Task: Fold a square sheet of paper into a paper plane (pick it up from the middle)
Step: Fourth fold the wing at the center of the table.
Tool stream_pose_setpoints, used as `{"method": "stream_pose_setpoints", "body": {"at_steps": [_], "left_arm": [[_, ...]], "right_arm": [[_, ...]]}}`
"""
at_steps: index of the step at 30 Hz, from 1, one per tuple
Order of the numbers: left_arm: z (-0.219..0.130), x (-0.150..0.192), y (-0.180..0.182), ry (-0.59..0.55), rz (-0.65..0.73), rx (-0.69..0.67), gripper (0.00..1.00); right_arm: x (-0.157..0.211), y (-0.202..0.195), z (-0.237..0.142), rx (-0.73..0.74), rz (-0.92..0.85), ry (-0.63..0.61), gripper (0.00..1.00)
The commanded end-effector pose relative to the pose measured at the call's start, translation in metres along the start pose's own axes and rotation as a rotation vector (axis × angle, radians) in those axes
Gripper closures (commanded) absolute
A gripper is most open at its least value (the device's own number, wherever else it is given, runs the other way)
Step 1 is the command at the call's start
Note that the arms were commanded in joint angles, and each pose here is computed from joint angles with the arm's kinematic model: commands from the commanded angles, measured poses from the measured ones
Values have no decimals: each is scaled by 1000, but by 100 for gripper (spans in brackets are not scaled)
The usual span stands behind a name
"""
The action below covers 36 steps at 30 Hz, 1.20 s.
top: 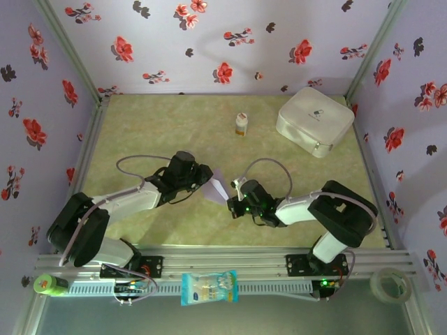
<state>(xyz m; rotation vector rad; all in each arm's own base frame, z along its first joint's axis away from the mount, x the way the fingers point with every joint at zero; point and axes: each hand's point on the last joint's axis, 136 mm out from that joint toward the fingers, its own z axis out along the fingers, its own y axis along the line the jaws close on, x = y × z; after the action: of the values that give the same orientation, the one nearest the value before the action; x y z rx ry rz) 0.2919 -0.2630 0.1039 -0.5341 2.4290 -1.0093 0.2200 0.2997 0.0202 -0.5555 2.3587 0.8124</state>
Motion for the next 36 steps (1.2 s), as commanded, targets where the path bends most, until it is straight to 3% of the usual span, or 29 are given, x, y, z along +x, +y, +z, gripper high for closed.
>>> {"method": "stream_pose_setpoints", "body": {"at_steps": [1,16,27,36], "left_arm": [[0,-1,10,-4,13,-21,79],[21,11,16,74,15,-2,91],[9,2,8,7,38,53,85],[18,11,27,42,-11,-5,96]], "right_arm": [[4,5,4,-65,95,55,98],[4,12,10,-154,313,196,99],[4,3,12,-154,405,173,100],[0,-2,6,-155,403,92,100]]}}
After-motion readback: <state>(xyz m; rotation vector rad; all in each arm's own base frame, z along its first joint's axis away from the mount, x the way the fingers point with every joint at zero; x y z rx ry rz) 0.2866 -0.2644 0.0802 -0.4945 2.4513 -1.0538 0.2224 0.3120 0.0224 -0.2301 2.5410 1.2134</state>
